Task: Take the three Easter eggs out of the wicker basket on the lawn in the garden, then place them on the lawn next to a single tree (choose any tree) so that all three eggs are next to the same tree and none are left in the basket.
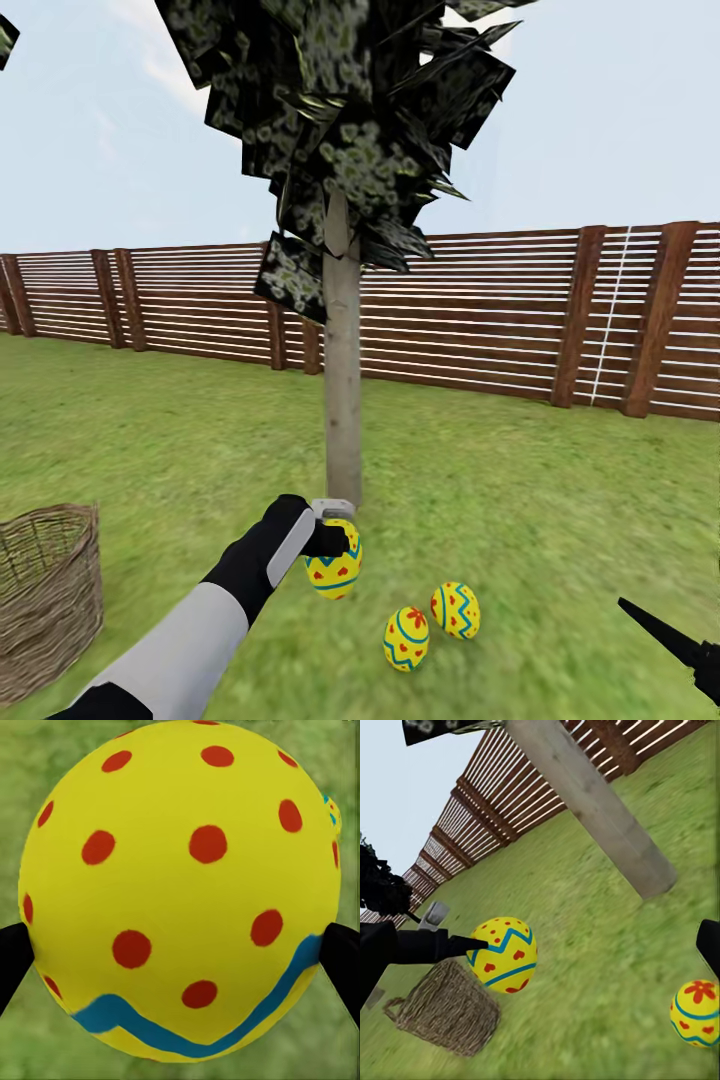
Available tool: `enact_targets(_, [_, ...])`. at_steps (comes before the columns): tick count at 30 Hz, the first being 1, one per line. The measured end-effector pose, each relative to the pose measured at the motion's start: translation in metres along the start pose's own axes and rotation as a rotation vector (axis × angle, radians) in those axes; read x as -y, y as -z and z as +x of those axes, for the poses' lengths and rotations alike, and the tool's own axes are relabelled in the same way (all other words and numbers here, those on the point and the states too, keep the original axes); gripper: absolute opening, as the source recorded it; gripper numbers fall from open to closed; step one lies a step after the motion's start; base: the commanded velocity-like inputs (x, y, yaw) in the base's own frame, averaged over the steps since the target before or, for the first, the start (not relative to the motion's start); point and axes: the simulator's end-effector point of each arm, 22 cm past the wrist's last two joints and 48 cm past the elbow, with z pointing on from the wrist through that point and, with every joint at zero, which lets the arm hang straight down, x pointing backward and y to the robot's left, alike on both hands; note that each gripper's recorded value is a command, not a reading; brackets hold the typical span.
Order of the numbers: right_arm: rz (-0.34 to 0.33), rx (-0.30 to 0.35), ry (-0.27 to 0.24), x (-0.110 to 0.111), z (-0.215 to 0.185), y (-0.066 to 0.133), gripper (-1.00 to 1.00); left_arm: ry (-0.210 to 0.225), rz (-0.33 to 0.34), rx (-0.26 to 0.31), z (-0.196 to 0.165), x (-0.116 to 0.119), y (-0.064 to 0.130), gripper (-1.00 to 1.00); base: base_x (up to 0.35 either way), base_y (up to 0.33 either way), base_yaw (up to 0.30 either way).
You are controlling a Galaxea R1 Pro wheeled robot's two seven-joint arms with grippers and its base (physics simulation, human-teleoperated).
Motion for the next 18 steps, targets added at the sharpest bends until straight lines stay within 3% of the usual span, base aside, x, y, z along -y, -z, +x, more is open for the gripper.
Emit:
enact_targets(8, [-0.001,0.001,-0.002,-0.0001,0.0004,-0.0002,1.00,0.000,0.000,0.000,0.0000,0.0002,0.0001,-1.00,0.183,-0.104,0.000])
enact_targets(18, [0.001,-0.001,-0.001,0.0004,0.0005,-0.0002,1.00,0.000,0.004,0.009,-0.0035,0.0010,0.0020,-1.00,0.015,-0.002,0.000])
